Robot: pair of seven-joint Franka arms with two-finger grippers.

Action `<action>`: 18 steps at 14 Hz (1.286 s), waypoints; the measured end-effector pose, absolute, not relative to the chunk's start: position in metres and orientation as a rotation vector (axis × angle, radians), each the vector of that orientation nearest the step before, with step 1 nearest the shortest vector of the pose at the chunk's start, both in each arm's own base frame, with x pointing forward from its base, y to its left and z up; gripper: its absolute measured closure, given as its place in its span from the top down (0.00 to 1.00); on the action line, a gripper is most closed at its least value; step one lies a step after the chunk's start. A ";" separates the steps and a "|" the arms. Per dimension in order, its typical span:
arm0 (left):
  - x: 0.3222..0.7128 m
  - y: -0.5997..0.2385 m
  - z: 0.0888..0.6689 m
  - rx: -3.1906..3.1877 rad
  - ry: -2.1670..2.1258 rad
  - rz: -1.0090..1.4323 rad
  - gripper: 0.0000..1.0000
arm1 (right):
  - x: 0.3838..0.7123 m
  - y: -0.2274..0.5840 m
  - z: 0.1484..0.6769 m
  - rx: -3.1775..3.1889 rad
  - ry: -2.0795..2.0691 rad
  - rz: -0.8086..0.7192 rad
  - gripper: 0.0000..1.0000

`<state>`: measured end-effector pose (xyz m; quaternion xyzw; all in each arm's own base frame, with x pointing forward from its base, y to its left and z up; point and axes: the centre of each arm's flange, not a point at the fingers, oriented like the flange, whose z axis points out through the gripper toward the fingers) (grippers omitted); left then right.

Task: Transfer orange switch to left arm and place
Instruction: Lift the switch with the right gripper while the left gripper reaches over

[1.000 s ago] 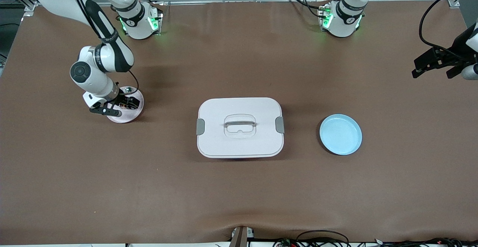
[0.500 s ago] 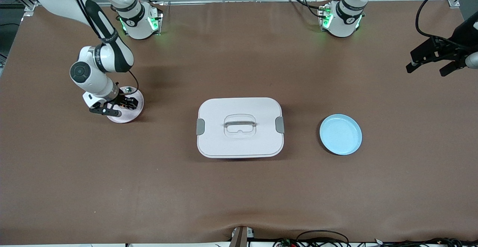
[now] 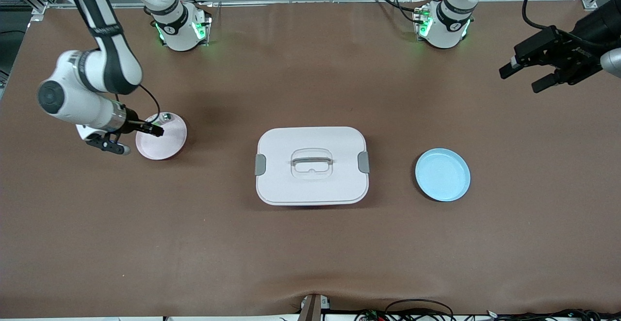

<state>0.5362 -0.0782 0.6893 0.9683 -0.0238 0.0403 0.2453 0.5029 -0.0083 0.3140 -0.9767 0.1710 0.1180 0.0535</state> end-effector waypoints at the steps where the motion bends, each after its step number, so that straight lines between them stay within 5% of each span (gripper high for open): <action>1: 0.535 -0.086 0.690 2.608 -0.050 0.092 1.00 | 0.510 -0.005 0.339 -2.931 0.564 0.399 0.73; 8: 0.561 -0.160 0.659 2.374 0.101 -0.066 1.00 | 0.538 0.042 0.453 -2.644 0.850 0.584 0.73; 18: 0.549 -0.349 0.613 2.264 0.372 -0.155 1.00 | 0.540 0.202 0.562 -2.431 1.272 0.611 0.73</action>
